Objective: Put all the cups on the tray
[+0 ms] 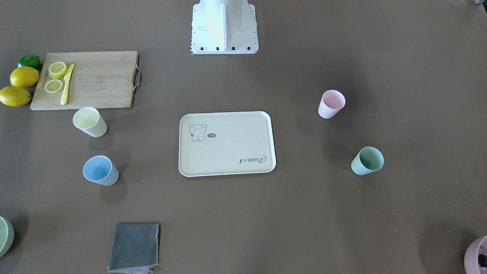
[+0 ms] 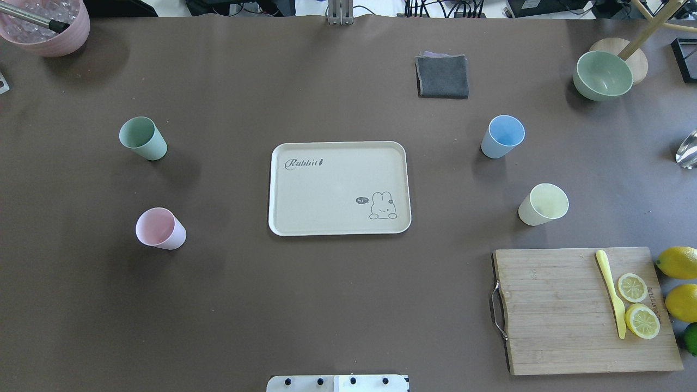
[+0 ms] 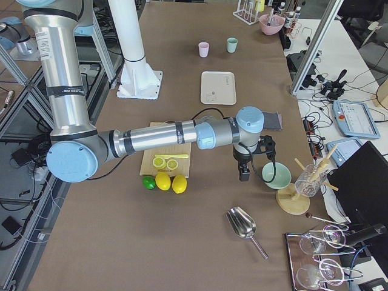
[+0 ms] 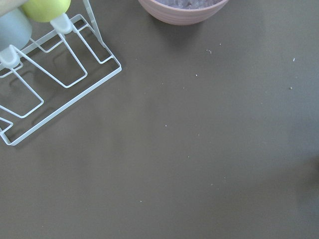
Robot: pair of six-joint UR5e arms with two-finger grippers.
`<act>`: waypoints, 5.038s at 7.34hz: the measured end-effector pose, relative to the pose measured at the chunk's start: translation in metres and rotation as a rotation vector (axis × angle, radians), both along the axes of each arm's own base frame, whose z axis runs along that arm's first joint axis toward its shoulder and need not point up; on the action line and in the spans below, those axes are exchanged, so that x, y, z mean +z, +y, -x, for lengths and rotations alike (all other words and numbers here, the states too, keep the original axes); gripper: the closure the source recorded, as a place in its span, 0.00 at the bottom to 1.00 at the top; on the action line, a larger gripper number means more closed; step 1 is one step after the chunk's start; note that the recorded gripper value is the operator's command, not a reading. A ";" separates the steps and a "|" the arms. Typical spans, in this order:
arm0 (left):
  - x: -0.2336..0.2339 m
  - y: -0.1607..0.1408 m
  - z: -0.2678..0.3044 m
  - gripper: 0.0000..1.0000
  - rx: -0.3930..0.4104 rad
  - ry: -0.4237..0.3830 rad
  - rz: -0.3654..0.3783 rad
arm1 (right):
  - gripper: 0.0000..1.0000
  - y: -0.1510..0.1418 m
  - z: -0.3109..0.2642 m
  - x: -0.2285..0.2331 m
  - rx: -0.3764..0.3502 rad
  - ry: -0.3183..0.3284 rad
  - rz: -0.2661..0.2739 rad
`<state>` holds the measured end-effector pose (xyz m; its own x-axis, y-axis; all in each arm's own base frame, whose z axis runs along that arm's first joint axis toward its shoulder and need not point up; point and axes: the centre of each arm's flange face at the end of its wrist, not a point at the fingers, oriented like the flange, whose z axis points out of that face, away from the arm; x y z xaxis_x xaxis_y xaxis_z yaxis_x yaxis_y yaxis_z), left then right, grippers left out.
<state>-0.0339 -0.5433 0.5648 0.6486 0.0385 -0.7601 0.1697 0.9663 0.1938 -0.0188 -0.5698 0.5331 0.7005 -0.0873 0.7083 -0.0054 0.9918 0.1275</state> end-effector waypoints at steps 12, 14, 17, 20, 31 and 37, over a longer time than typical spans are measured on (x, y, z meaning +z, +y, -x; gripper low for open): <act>-0.012 -0.002 -0.010 0.02 0.002 0.017 -0.080 | 0.00 0.116 0.241 -0.060 -0.019 -0.040 -0.005; -0.013 -0.002 -0.010 0.02 0.002 0.018 -0.081 | 0.00 0.124 0.246 -0.053 -0.036 -0.033 0.009; -0.013 -0.003 -0.010 0.02 0.002 0.018 -0.082 | 0.88 0.132 0.258 -0.050 -0.060 -0.027 0.012; -0.013 -0.003 -0.010 0.02 0.003 0.018 -0.082 | 1.00 0.132 0.265 -0.047 -0.068 -0.018 0.011; -0.072 0.008 -0.085 0.02 -0.037 0.116 0.025 | 1.00 0.095 0.355 -0.274 0.021 -0.149 0.056; -0.125 0.061 -0.178 0.02 0.040 0.154 0.060 | 1.00 0.135 0.469 -0.308 0.014 -0.075 0.078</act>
